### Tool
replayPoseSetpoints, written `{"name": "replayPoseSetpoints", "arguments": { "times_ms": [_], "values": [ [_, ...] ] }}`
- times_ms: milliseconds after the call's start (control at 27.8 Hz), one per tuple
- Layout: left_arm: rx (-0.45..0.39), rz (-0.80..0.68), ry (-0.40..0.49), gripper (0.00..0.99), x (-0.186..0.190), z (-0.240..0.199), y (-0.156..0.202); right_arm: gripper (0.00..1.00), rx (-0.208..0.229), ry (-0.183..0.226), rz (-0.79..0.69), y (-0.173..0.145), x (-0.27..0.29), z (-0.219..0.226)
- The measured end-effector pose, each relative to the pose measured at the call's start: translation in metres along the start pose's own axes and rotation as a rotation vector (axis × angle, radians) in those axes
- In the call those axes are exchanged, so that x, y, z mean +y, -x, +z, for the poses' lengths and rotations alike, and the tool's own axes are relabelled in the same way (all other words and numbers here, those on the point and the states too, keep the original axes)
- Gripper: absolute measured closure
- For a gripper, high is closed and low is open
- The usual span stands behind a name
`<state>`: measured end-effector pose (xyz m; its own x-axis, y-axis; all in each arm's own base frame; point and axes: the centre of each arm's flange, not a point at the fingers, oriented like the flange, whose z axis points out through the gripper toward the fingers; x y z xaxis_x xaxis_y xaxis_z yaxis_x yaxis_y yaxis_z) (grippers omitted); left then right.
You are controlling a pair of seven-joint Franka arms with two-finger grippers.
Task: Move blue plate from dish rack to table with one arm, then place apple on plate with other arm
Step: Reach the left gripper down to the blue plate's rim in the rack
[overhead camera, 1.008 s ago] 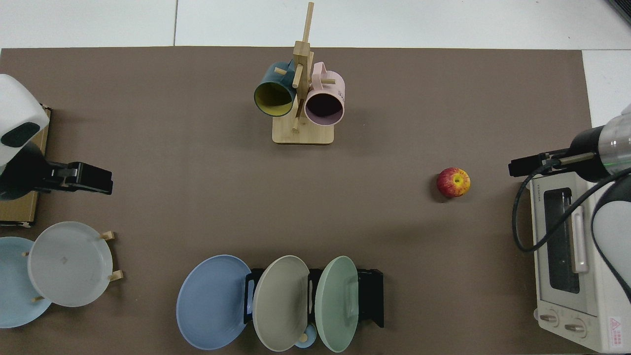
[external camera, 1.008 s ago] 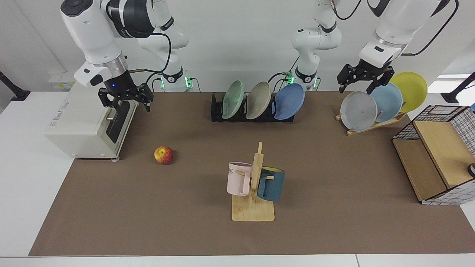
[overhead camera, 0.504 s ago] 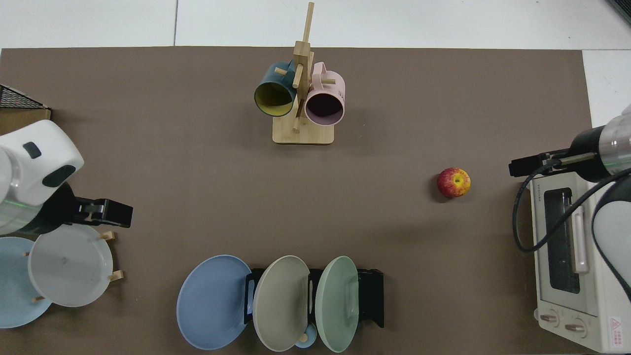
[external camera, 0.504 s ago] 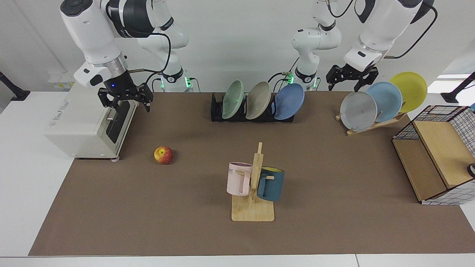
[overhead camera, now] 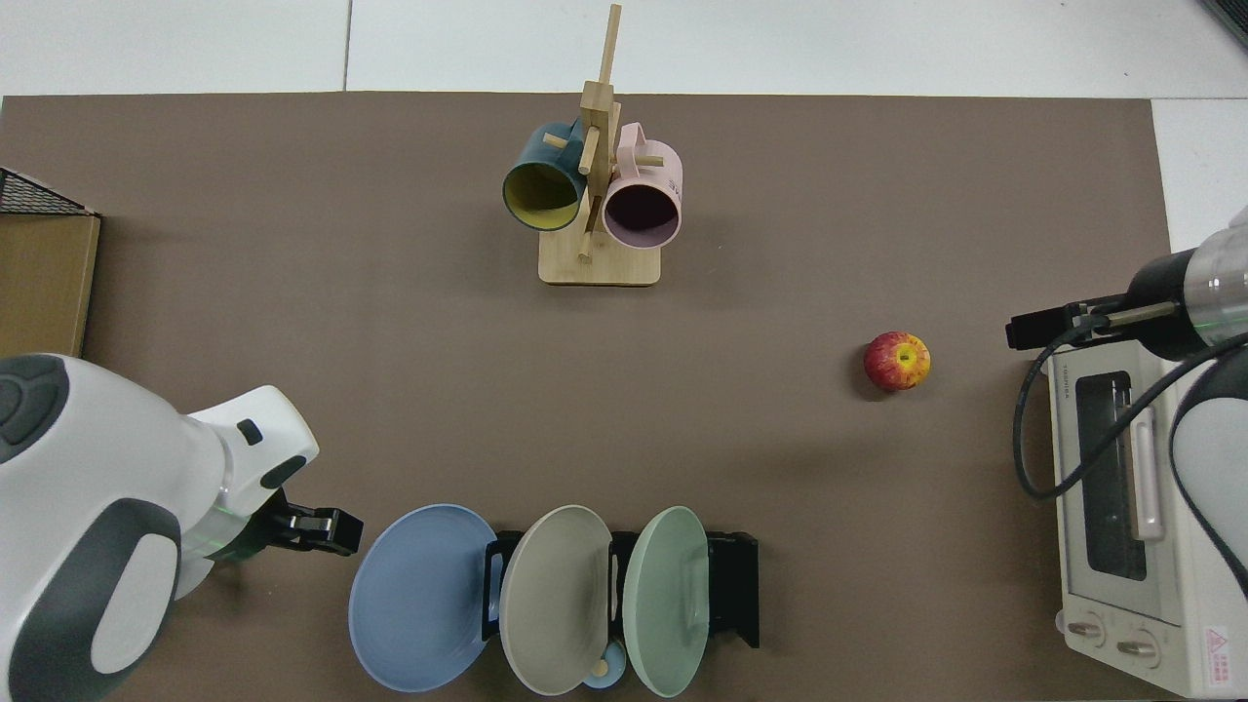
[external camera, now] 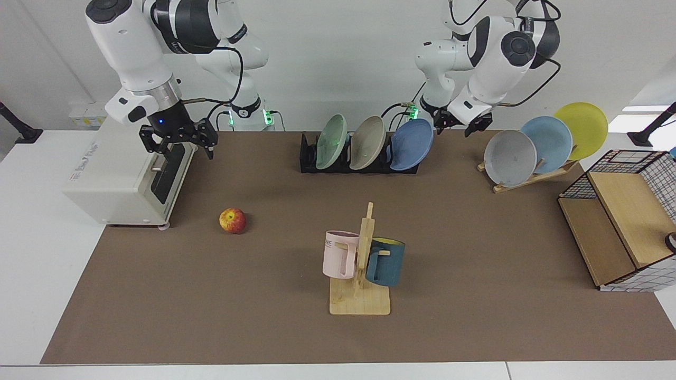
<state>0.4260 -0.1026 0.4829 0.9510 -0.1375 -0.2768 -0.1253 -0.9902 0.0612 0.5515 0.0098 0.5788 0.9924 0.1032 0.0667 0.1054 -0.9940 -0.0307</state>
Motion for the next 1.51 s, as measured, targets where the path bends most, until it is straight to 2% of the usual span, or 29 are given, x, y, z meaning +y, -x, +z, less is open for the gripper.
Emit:
{"name": "replayPoseSetpoints", "arguments": {
  "times_ms": [324,612,684,792,864,936,972,1008,1080,1116,1512],
  "values": [
    [-0.021,0.023,0.038,0.128,0.01,0.041,0.005,0.0,0.0,0.0,0.0,0.0,0.0,0.0],
    [-0.034,0.058,0.033,0.137,0.031,0.077,0.008,0.0,0.0,0.0,0.0,0.0,0.0,0.0],
    [-0.037,0.064,0.029,0.278,0.034,0.079,0.009,0.0,0.0,0.0,0.0,0.0,0.0,0.0],
    [-0.04,0.076,0.022,0.41,0.039,0.08,0.01,0.0,0.0,0.0,0.0,0.0,0.0,0.0],
    [-0.042,0.081,0.019,0.41,0.042,0.081,0.01,0.0,0.0,0.0,0.0,0.0,0.0,0.0],
    [-0.044,0.085,0.016,0.507,0.044,0.082,0.011,0.0,0.0,0.0,0.0,0.0,0.0,0.0],
    [-0.045,0.086,0.015,0.626,0.045,0.083,0.011,0.0,0.0,0.0,0.0,0.0,0.0,0.0],
    [-0.045,0.087,0.014,0.656,0.045,0.083,0.011,0.0,0.0,0.0,0.0,0.0,0.0,0.0],
    [-0.046,0.087,0.014,0.78,0.045,0.083,0.011,0.0,0.0,0.0,0.0,0.0,0.0,0.0],
    [-0.045,0.088,0.014,0.872,0.045,0.082,0.011,0.0,0.0,0.0,0.0,0.0,0.0,0.0],
    [-0.043,0.069,0.017,0.872,0.049,0.063,0.012,0.0,0.0,0.0,0.0,0.0,0.0,0.0]
  ]
}}
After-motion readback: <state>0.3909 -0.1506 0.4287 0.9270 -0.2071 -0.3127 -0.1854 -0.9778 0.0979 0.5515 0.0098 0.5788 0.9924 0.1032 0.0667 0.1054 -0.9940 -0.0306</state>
